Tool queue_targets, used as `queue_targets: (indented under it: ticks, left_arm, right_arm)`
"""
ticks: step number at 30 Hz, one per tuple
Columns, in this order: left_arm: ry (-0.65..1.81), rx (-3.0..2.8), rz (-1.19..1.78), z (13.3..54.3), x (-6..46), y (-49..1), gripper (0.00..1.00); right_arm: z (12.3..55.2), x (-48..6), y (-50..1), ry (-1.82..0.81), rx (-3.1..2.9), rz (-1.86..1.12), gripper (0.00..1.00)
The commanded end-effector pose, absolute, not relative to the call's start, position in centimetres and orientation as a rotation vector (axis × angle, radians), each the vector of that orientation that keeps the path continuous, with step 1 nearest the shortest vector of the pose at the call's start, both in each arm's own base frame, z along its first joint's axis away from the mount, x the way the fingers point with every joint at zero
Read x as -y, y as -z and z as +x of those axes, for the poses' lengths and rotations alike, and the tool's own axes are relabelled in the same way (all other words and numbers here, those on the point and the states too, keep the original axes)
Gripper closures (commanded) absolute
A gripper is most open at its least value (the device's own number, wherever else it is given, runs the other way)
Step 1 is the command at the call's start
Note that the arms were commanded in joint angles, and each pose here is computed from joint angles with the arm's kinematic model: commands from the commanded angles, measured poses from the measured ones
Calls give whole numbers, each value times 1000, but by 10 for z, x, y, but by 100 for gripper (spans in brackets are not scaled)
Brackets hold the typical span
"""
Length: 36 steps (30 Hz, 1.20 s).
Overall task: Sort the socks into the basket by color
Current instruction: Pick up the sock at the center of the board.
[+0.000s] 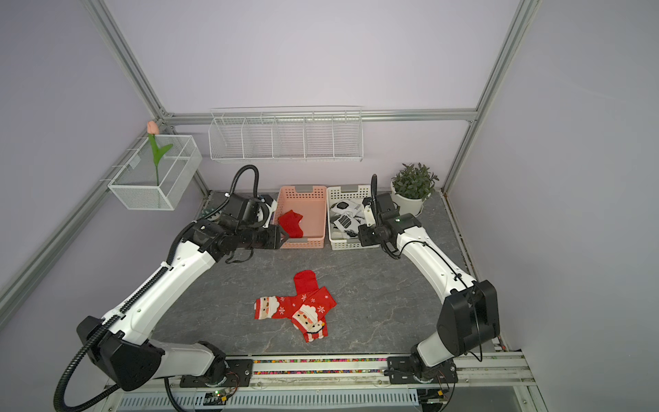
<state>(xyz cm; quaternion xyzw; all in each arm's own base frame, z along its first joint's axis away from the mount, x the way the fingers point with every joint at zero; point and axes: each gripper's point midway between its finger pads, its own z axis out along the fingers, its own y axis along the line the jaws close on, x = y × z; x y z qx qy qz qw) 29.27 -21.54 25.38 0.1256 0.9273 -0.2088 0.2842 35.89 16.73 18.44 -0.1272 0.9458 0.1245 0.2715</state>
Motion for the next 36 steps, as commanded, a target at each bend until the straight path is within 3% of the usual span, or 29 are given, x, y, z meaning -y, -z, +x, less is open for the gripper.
queue_targets:
  ticks: [1, 15, 36]
  left_arm:
    - [514, -2581, 336, 261, 202, -236, 57]
    - [462, -2742, 490, 196, 223, -193, 51]
    - [421, -2964, 510, 182, 257, -101, 50]
  right_arm:
    - [348, -167, -196, -365, -2519, -337, 57]
    - [332, -164, -198, -393, -2502, -318, 55]
    - [318, -159, -206, -414, -2479, -299, 52]
